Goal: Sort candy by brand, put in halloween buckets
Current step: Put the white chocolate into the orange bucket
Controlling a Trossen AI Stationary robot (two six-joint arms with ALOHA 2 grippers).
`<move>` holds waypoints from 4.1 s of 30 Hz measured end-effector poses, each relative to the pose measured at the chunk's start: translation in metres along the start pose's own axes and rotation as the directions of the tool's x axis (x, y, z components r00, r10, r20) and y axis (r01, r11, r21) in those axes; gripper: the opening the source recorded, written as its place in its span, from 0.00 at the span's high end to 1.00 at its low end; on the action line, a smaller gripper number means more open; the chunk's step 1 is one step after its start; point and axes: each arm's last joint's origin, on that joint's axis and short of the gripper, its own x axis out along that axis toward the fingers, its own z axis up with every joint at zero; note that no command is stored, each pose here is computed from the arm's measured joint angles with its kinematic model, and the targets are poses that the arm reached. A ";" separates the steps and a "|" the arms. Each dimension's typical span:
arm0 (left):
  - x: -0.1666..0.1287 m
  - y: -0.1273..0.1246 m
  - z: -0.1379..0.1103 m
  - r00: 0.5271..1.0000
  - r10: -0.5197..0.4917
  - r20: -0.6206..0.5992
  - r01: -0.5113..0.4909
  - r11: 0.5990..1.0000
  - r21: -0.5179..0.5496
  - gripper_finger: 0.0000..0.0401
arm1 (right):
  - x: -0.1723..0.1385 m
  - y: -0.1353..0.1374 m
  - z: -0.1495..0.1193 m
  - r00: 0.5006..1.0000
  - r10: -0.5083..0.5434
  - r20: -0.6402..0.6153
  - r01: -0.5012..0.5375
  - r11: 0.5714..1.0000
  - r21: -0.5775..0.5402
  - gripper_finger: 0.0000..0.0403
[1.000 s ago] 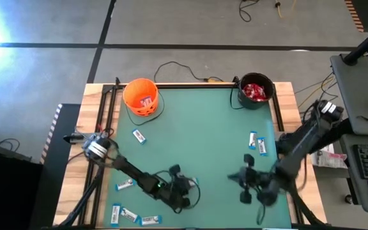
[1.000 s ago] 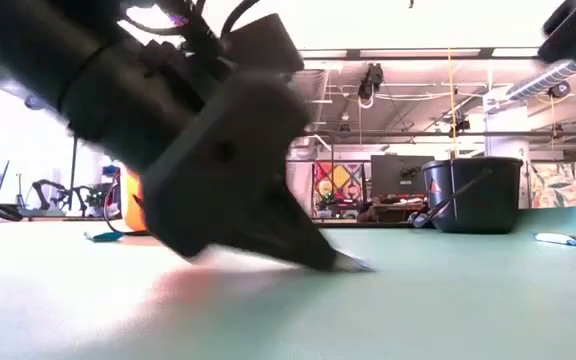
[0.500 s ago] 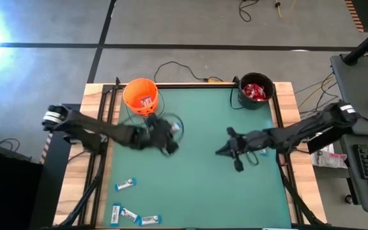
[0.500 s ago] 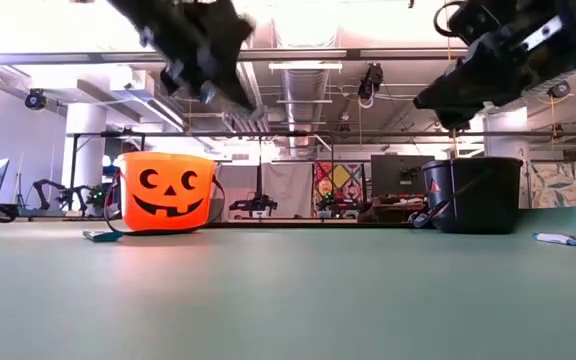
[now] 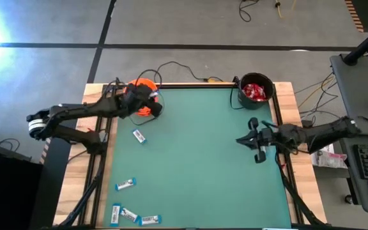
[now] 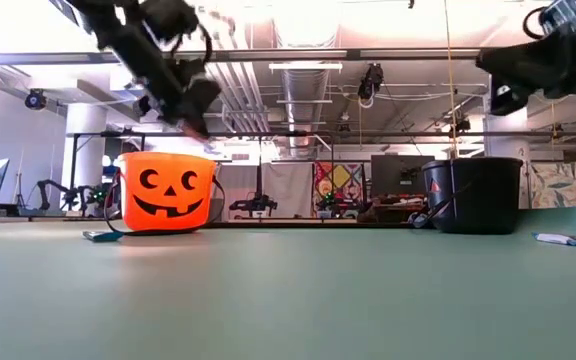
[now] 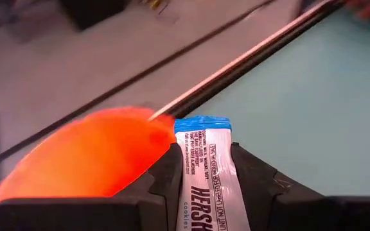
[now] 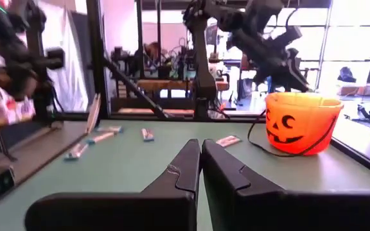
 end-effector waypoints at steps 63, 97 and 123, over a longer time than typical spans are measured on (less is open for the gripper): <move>0.121 0.089 0.005 0.703 0.199 -0.683 -0.396 0.907 -0.143 0.74 | -0.011 -0.004 -0.015 0.980 -0.137 -0.146 0.151 0.984 0.090 0.98; -0.106 -0.079 -0.016 0.988 0.007 -0.153 -0.053 0.953 -0.300 0.26 | -0.011 -0.005 -0.015 0.977 -0.155 -0.148 0.169 0.982 0.087 0.98; -0.008 -0.118 -0.180 0.855 0.457 -0.247 -0.501 0.597 -0.627 0.26 | -0.011 -0.005 -0.015 0.977 -0.155 -0.148 0.169 0.982 0.087 0.98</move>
